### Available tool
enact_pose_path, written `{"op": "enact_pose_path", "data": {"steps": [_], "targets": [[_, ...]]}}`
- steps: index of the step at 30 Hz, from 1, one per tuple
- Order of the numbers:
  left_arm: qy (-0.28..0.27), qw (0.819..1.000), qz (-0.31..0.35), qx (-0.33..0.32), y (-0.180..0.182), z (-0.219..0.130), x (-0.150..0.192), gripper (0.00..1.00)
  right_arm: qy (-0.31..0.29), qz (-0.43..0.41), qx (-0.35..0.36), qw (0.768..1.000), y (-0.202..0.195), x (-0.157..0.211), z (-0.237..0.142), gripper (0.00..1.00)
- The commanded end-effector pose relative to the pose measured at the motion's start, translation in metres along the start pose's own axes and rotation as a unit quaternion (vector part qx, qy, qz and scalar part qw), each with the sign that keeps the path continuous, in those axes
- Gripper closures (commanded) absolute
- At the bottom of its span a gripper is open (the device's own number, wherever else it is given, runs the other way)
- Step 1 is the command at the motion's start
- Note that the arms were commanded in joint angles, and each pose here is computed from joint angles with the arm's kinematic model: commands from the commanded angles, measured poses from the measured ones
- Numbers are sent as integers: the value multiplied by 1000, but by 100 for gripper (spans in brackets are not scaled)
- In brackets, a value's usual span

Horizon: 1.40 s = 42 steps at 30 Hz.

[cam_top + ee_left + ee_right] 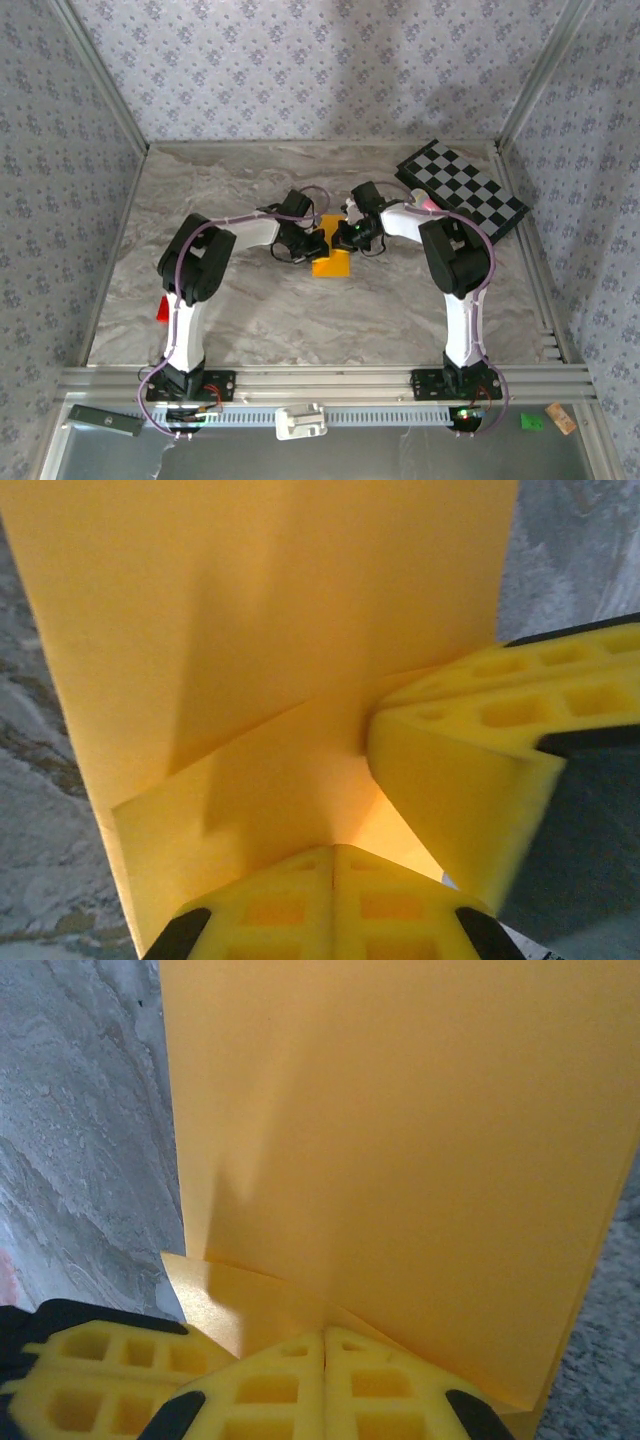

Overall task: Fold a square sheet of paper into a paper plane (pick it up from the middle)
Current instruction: Fold the triangle a second time at the center of the table.

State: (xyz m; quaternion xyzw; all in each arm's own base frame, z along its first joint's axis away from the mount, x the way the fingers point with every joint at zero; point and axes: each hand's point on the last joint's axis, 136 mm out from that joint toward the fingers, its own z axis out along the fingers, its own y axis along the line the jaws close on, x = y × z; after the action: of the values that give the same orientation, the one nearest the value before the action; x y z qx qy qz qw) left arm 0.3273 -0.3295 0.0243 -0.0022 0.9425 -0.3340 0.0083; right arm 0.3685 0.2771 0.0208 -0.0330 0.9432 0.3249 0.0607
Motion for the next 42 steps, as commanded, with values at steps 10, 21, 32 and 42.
{"op": "enact_pose_path", "data": {"steps": [10, 21, 32, 42], "targets": [[53, 997, 0, -53, 33, 10, 39, 100, 48, 45, 74, 995, -48, 28, 21, 98], [73, 992, -7, -102, 60, -13, 84, 100, 53, 55, 92, 993, -61, 30, 24, 99], [-19, 998, -1, -54, 11, -54, 44, 89, 18, 11, 23, 1000, -6, 3, 7, 96], [-84, 996, -38, -8, -19, -54, -19, 76, -71, 70, 10, 995, 17, -19, -39, 83]]}}
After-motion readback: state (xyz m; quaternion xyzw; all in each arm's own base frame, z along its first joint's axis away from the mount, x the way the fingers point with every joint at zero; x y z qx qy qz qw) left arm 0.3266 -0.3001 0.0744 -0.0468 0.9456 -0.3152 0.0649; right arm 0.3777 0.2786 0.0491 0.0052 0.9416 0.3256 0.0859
